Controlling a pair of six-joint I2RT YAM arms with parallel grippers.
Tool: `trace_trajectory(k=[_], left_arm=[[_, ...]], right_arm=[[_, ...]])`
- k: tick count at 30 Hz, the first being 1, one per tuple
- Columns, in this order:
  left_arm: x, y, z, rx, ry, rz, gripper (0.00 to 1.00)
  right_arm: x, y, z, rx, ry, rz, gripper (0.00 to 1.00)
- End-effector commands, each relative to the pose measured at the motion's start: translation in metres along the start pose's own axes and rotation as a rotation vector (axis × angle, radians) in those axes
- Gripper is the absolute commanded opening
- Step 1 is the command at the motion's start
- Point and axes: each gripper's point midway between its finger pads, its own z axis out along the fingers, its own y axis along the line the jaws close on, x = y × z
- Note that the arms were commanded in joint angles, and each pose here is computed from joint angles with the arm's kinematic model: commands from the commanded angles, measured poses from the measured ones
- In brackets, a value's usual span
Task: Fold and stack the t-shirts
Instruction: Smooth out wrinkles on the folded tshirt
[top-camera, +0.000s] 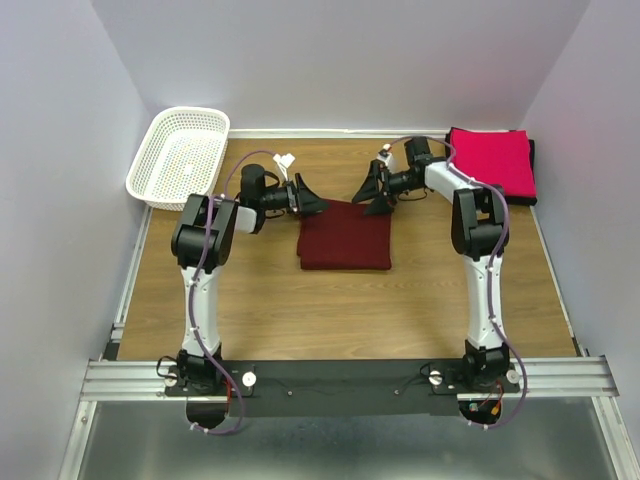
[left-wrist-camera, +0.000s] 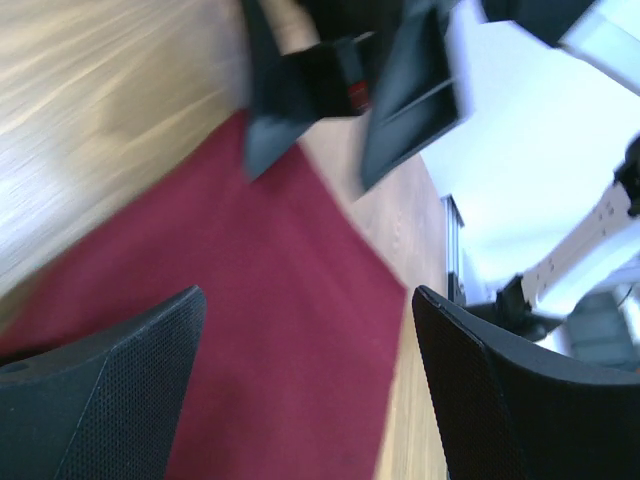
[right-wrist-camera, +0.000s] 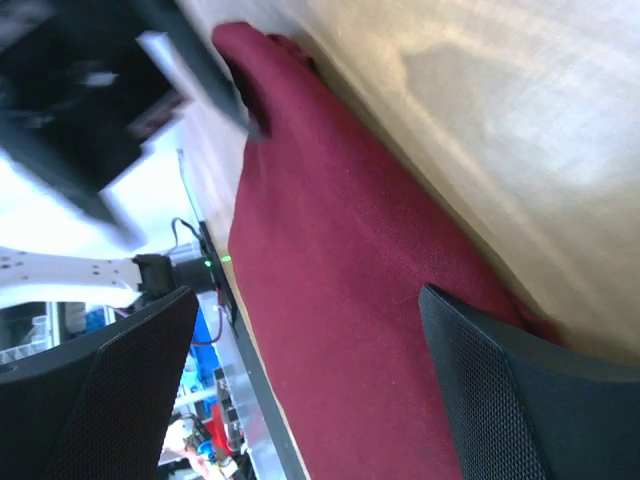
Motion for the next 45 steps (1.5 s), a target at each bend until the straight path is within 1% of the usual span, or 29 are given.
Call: trace_trajectory(k=[1, 2, 5, 6, 7, 8, 9, 11, 12, 13, 14, 15, 17, 19, 20, 21, 23, 26, 27, 29, 30, 32, 34, 35, 36, 38, 40, 42, 45], left_arm=[[-0.009, 0.038, -0.012, -0.085, -0.065, -0.085, 0.92], [-0.013, 0.049, -0.02, -0.121, -0.079, -0.08, 0.92], [-0.024, 0.054, -0.033, -0.175, -0.103, -0.031, 0.92], [-0.033, 0.045, -0.04, -0.178, -0.124, -0.008, 0.92], [-0.038, 0.037, -0.044, -0.176, -0.133, 0.017, 0.92], [-0.036, 0.029, -0.046, -0.164, -0.124, 0.022, 0.92], [-0.045, 0.004, -0.048, -0.14, -0.131, 0.071, 0.92], [-0.043, -0.02, -0.049, -0.116, -0.125, 0.102, 0.92], [-0.037, -0.039, -0.05, -0.098, -0.117, 0.119, 0.92], [-0.027, -0.052, -0.042, -0.076, -0.094, 0.13, 0.92], [-0.019, -0.061, -0.038, -0.063, -0.081, 0.135, 0.92], [-0.003, -0.076, -0.029, -0.039, -0.052, 0.136, 0.92], [0.009, -0.084, -0.019, -0.017, -0.035, 0.134, 0.92], [0.024, -0.084, -0.009, -0.005, -0.012, 0.08, 0.92], [0.028, -0.087, -0.002, 0.015, -0.009, 0.085, 0.92], [0.039, -0.077, 0.0, 0.009, 0.006, 0.017, 0.92], [0.048, -0.067, 0.005, -0.006, 0.005, -0.02, 0.92], [0.077, -0.019, -0.001, -0.149, 0.035, -0.135, 0.92], [0.079, 0.005, -0.006, -0.235, 0.017, -0.155, 0.92], [0.085, 0.026, -0.017, -0.309, 0.015, -0.156, 0.92], [0.085, 0.035, -0.026, -0.332, 0.004, -0.172, 0.92], [0.083, 0.038, -0.033, -0.333, 0.004, -0.161, 0.92], [0.072, 0.025, -0.036, -0.301, -0.003, -0.111, 0.92], [0.071, 0.014, -0.036, -0.27, 0.015, -0.063, 0.92], [0.068, -0.009, -0.033, -0.236, 0.016, -0.011, 0.92], [0.069, -0.036, -0.03, -0.188, 0.025, 0.044, 0.92], [0.079, -0.071, -0.024, -0.116, 0.036, 0.072, 0.92], [0.09, -0.088, -0.023, -0.077, 0.042, 0.061, 0.92], [0.099, -0.098, -0.014, -0.036, 0.056, 0.059, 0.92]], right_arm=[[-0.01, -0.048, 0.007, 0.077, -0.025, 0.006, 1.0], [-0.012, -0.051, 0.005, 0.083, -0.031, 0.005, 1.0], [-0.027, -0.038, -0.008, 0.08, -0.067, -0.037, 1.0], [-0.032, -0.028, -0.013, 0.074, -0.081, -0.053, 1.0], [-0.04, -0.005, -0.026, 0.063, -0.109, -0.094, 1.0], [-0.04, 0.009, -0.031, 0.047, -0.115, -0.109, 1.0], [-0.034, 0.016, -0.034, 0.033, -0.111, -0.092, 1.0], [-0.025, 0.048, -0.045, -0.025, -0.106, -0.098, 1.0], [-0.018, 0.056, -0.046, -0.043, -0.095, -0.088, 1.0], [0.004, 0.053, -0.037, -0.05, -0.054, -0.033, 1.0], [0.012, 0.066, -0.039, -0.07, -0.045, -0.041, 1.0], [0.019, 0.069, -0.036, -0.083, -0.038, -0.033, 1.0], [0.045, 0.067, -0.023, -0.106, 0.009, 0.031, 1.0], [0.051, 0.066, -0.016, -0.101, 0.008, 0.067, 1.0], [0.056, 0.061, -0.01, -0.091, 0.017, 0.081, 1.0], [0.066, 0.049, -0.004, -0.082, 0.032, 0.123, 1.0], [0.076, 0.034, 0.002, -0.067, 0.052, 0.166, 1.0], [0.088, 0.003, 0.009, -0.027, 0.068, 0.199, 1.0], [0.085, -0.003, 0.009, -0.014, 0.061, 0.187, 1.0], [0.079, -0.021, 0.007, 0.021, 0.041, 0.193, 1.0], [0.071, -0.022, 0.004, 0.024, 0.026, 0.175, 1.0], [0.064, -0.02, -0.002, 0.023, 0.008, 0.164, 1.0], [0.06, -0.003, -0.009, -0.002, 0.0, 0.15, 1.0], [0.063, 0.014, -0.015, -0.044, 0.004, 0.143, 1.0], [0.065, 0.025, -0.019, -0.072, 0.009, 0.159, 1.0], [0.075, 0.04, -0.024, -0.109, 0.025, 0.164, 1.0], [0.082, 0.064, -0.031, -0.133, 0.025, 0.142, 1.0], [0.095, 0.072, -0.029, -0.145, 0.046, 0.163, 1.0], [0.104, 0.089, -0.02, -0.167, 0.056, 0.177, 1.0]])
